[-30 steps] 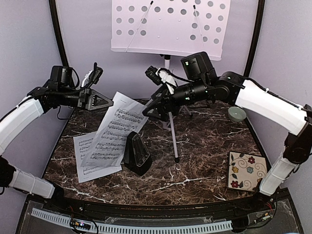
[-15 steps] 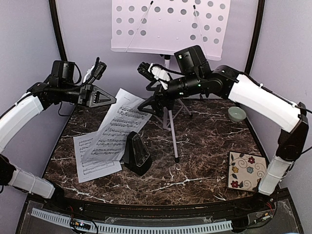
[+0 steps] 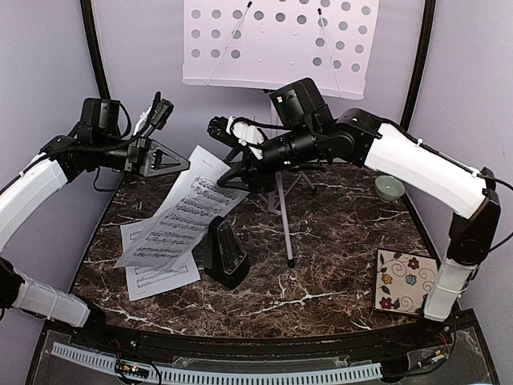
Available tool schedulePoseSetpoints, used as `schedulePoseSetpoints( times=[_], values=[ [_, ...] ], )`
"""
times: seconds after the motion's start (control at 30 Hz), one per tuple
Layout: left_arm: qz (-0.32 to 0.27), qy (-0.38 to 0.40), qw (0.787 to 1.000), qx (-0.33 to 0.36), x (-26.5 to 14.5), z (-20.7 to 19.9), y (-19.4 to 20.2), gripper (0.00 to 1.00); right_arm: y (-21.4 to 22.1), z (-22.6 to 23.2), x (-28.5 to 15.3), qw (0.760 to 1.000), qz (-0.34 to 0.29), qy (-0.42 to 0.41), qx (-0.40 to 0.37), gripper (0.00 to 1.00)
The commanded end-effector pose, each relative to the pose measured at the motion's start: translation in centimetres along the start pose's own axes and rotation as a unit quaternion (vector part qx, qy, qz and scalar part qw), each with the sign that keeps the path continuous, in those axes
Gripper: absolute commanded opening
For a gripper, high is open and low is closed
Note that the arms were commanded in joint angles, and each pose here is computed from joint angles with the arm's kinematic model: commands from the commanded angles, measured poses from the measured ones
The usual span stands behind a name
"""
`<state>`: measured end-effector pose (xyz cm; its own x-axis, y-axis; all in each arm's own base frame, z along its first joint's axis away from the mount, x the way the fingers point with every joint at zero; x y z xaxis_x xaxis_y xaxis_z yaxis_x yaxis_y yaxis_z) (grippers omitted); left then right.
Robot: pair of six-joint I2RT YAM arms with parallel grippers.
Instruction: Set up the instrument practice props
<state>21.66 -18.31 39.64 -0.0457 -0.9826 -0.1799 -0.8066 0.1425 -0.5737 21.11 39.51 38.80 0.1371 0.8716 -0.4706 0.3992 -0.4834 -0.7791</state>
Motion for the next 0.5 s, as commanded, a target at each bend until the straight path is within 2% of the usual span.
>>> schedulePoseSetpoints(
  times=[0.0, 0.13, 0.23, 0.27, 0.33, 0.4, 0.47],
  values=[
    [-0.012, 0.009, 0.999, 0.043, -0.7, -2.4, -0.2, 0.00, -0.7, -0.2, 0.2, 1.000, -0.008, 0.010, -0.011, 0.36],
    [-0.019, -0.011, 0.998, 0.053, -0.9, -2.6, -0.3, 0.00, -0.9, -0.7, 0.1, 1.000, -0.002, 0.028, -0.006, 0.00],
    [-0.034, -0.052, 0.996, 0.063, -1.2, -2.4, -0.3, 0.00, -1.1, -0.8, -0.5, 0.999, 0.000, 0.042, -0.002, 0.00],
    [-0.037, -0.068, 0.995, 0.063, -1.4, -2.3, -0.2, 0.10, -1.1, -0.9, -0.7, 0.999, 0.006, 0.049, 0.000, 0.00],
    [-0.045, -0.101, 0.991, 0.070, -1.8, -2.6, -0.3, 0.41, -1.1, -0.8, -1.1, 0.998, 0.019, 0.054, 0.002, 0.00],
    [-0.044, -0.124, 0.989, 0.072, -2.2, -2.9, -0.3, 0.52, -1.4, -0.7, -1.7, 0.998, 0.027, 0.063, -0.001, 0.00],
    [-0.040, -0.137, 0.987, 0.071, -2.5, -3.3, -0.3, 0.56, -1.6, -0.7, -2.1, 0.997, 0.037, 0.070, 0.001, 0.00]
  ],
)
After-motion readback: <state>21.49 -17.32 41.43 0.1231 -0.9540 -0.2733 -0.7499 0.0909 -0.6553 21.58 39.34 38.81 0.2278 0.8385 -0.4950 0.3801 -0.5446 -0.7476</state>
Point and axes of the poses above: each gripper's point midway between its finger pads, its own x axis out along the fingers, its own z axis along the line the jaws close on, y = z × x, the point moved 8 cm from there along -x, back along the fingers, and after that the axes turned 14 degrees about -x, right-handed, at the moved point
